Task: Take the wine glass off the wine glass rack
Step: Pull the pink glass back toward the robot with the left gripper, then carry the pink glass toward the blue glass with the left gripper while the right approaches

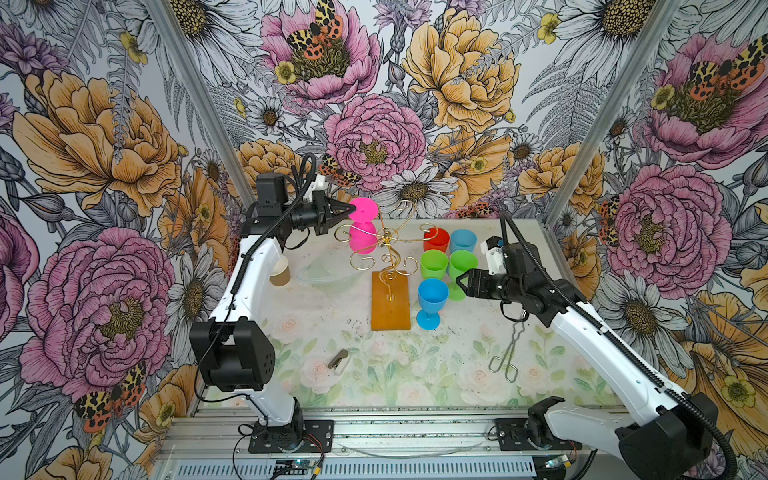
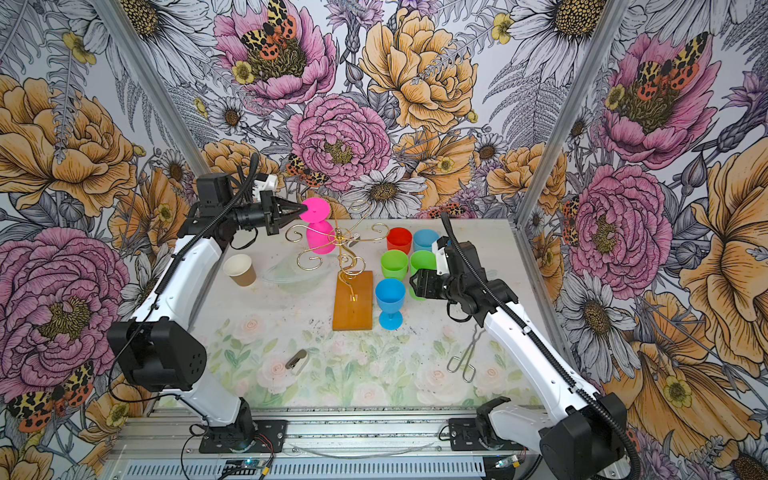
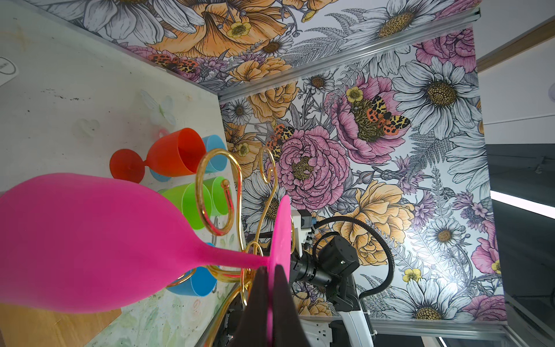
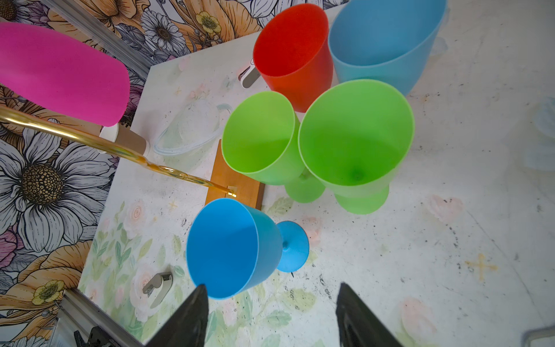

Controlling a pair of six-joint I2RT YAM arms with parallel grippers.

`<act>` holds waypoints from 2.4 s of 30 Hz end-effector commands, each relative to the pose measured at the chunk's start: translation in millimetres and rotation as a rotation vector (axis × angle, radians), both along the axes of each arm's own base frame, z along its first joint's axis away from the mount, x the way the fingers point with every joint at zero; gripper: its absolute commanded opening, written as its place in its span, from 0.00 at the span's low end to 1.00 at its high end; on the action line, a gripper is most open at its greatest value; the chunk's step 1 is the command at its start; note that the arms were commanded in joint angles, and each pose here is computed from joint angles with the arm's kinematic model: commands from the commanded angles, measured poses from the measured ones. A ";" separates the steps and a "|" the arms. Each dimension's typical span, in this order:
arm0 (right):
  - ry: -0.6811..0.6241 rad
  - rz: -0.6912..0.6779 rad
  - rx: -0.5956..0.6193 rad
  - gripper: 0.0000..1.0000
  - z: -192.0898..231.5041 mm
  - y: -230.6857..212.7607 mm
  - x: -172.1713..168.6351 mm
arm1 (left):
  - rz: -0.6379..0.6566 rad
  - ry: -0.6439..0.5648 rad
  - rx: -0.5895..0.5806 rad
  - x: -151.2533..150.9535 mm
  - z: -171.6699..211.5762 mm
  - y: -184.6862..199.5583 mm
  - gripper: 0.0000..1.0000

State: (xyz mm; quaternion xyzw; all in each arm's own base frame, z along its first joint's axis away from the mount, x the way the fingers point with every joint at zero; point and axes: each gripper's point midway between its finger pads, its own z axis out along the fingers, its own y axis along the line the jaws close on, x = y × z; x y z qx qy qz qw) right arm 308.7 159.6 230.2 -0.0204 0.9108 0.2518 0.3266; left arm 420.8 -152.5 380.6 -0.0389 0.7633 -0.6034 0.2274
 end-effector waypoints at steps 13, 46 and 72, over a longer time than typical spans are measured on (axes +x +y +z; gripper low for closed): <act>-0.023 0.007 0.041 0.68 8.7 5.3 5.6 | 0.339 -0.106 0.161 -6.1 13.3 82.5 0.00; 0.000 0.073 0.095 0.67 16.2 19.2 -2.2 | -0.129 -0.184 0.719 -240.5 -103.7 -25.5 0.00; 0.051 0.124 0.017 0.67 35.5 22.8 -14.3 | -0.601 -1.268 0.770 -307.3 -92.0 -169.1 0.00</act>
